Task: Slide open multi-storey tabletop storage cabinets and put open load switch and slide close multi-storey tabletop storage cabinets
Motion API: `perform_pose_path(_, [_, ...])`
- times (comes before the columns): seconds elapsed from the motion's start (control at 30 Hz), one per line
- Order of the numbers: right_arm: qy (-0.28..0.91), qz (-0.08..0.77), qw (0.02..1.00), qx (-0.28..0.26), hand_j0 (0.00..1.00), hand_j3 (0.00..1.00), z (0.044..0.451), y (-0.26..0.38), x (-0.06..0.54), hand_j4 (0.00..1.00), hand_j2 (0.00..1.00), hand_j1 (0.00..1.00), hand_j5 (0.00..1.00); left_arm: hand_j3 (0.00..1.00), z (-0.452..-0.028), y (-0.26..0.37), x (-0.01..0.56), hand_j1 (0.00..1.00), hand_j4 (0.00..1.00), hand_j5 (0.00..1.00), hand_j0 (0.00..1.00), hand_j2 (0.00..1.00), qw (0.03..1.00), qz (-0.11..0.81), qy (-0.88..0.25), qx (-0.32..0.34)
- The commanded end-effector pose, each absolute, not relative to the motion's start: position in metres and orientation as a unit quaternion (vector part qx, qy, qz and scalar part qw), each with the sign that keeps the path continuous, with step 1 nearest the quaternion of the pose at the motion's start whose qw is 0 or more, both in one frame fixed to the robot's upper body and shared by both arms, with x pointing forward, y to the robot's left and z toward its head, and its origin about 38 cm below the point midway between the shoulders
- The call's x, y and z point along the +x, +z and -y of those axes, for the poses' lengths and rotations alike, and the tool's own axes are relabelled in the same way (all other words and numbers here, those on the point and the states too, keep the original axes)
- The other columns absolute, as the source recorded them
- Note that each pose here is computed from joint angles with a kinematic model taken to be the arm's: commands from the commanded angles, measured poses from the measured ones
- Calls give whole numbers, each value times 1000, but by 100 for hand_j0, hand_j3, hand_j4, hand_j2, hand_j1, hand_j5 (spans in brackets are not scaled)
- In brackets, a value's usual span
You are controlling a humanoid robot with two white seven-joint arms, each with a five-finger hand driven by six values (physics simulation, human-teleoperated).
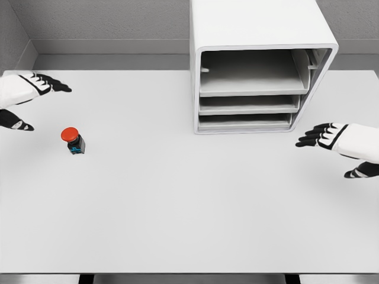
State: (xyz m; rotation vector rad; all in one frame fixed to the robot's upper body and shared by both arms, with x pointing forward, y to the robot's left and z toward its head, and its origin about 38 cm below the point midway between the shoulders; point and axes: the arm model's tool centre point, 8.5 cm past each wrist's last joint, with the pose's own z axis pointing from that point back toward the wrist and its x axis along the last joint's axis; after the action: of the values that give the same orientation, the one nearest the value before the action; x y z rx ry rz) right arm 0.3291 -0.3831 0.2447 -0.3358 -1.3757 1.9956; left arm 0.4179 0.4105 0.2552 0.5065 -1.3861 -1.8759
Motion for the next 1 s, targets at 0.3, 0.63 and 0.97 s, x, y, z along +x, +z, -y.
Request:
perform_pose_path(0.3, [760, 567, 291, -129, 100, 100, 348, 266, 353, 100, 100, 100, 100, 100, -394, 220, 416, 100, 100, 100, 100, 100, 368, 478, -782, 155])
perform_pose_path(0.63, [757, 598, 235, -116, 100, 100, 297, 284, 392, 100, 100, 100, 100, 100, -374, 207, 425, 100, 100, 100, 100, 100, 350, 468, -798, 150])
perform_pose_path(0.97, [759, 594, 248, -103, 100, 100, 277, 268, 427, 100, 100, 100, 100, 90, -368, 194, 429, 90, 90, 90, 90, 90, 341, 447, -812, 157])
